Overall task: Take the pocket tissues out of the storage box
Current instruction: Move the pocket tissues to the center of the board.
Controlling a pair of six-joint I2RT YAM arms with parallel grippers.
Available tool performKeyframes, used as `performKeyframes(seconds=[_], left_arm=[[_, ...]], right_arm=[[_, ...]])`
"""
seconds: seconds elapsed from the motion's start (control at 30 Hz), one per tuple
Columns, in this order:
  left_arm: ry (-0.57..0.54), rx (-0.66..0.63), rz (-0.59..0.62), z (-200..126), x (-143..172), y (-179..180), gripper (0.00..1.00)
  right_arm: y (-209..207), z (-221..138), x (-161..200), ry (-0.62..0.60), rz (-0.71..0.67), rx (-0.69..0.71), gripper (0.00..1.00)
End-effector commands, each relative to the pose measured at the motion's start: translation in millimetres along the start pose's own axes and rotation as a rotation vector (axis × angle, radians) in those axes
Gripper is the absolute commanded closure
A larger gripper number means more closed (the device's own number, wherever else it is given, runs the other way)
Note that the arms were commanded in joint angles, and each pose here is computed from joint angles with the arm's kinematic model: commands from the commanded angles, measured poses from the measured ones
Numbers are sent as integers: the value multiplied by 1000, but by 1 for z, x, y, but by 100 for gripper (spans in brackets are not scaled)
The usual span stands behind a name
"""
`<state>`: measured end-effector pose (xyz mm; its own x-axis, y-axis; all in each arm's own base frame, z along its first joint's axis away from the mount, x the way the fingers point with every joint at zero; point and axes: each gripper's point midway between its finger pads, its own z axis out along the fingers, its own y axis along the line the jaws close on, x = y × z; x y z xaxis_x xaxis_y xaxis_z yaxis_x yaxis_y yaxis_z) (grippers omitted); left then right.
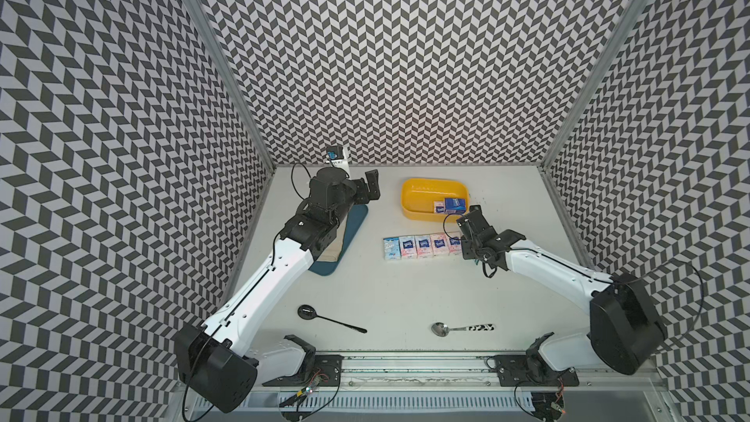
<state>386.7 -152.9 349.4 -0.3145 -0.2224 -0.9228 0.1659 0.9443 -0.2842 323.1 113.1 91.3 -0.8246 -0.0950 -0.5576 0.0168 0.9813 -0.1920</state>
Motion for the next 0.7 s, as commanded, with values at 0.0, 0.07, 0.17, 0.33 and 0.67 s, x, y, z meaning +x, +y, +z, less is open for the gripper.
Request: performKeyframes(seconds=[0.0,0.07,0.17,0.33,0.67], left_arm=[[-41,15,-15,-5,-11,-1,1],[-42,11,-15,-4,-11,1,1],[-41,7,-19,-2,-11,2,1],[-42,5,-23,-2,-11,4,1],[-48,4,-14,-4,-14,4,1]], right_arm=[[-1,8,9,9,-11,58,54],[3,8,8,8,-20,53,56],[5,8,6,7,-28,50,57],[3,15,12,18,-42,74,62],[-7,33,24,46,-18,113,75]])
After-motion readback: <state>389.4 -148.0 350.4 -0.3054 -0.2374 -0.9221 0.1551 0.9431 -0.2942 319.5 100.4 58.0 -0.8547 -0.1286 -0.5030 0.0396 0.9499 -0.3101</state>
